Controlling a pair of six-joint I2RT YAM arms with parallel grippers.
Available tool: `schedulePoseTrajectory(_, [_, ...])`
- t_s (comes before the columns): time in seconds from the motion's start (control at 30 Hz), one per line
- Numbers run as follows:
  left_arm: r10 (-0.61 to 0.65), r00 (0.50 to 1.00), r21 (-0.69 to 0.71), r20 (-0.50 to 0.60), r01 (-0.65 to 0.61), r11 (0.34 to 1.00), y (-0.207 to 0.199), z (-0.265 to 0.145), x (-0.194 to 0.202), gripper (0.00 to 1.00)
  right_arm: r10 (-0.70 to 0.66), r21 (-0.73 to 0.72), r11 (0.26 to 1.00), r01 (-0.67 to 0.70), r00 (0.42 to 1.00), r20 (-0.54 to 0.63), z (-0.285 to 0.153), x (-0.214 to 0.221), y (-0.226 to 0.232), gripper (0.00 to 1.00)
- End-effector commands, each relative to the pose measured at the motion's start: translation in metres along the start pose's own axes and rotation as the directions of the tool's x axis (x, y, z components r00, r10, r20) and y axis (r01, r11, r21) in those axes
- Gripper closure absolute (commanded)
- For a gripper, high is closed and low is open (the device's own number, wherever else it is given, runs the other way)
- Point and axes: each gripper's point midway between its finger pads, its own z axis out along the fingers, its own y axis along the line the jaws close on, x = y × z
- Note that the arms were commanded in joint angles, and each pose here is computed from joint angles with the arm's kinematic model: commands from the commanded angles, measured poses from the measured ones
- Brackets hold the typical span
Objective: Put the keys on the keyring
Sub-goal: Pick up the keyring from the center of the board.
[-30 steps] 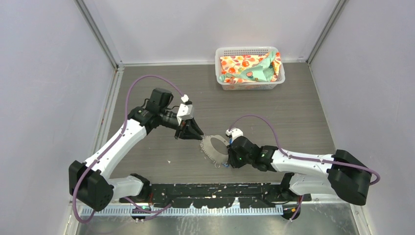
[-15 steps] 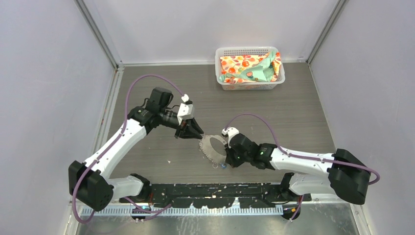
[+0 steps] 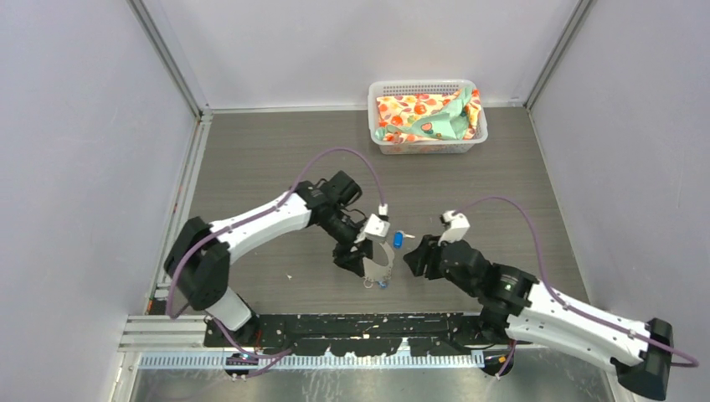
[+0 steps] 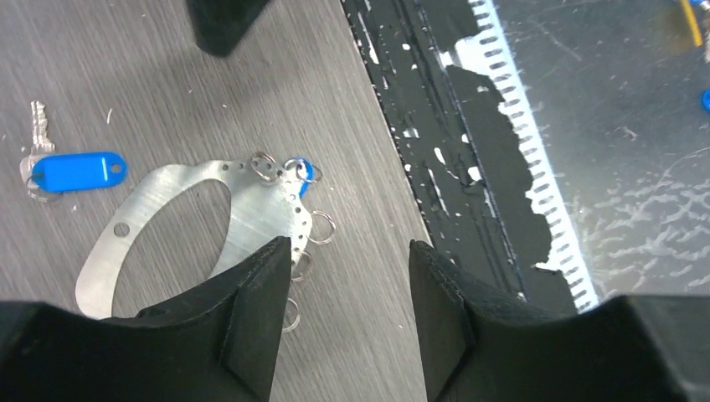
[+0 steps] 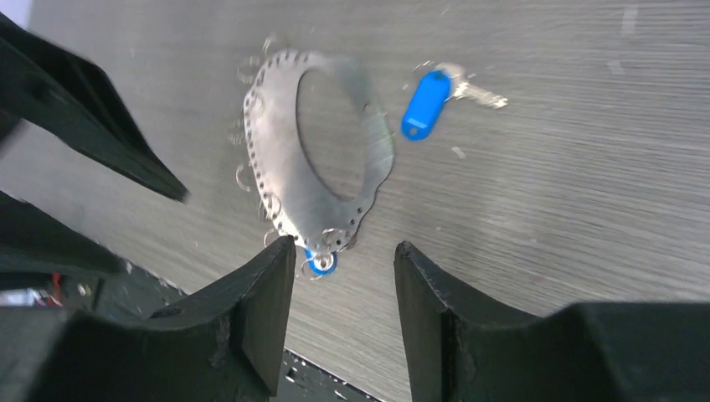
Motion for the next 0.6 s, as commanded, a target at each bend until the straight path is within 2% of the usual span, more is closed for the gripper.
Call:
schedulePoseTrajectory(0.0, [0.012,0.992,-0.02,-0.122,-0.015,1.0,0.022,0.02,0.002,0.46,0.201,0.176,0.957,-0.229,0.966,0.164,-0.024,-0.018,-0.043,0.46])
schedulePoseTrajectory(0.07, [-0.053,0.983,-0.034,-0.177,0.047,0.998,0.03,0.031,0.008,0.47,0.255,0.164,0.942,-0.292,0.943,0.214,-0.035,-0.027,-0.047,0.43])
schedulePoseTrajectory(0.2, [-0.147,0.953,-0.025,-0.267,0.145,0.989,0.032,0.051,0.02,0.48,0.274,0.2,0.918,-0.342,0.912,0.306,-0.06,-0.048,-0.061,0.39])
schedulePoseTrajectory(0.4, [-0.232,0.916,-0.108,-0.326,0.208,0.972,0.057,0.069,0.036,0.48,0.309,0.161,0.904,-0.396,0.866,0.393,-0.083,-0.067,-0.069,0.38])
schedulePoseTrajectory(0.57, [-0.281,0.908,-0.116,-0.31,0.257,0.959,0.064,0.078,0.035,0.5,0.331,0.139,0.899,-0.416,0.851,0.407,-0.091,-0.067,-0.073,0.39])
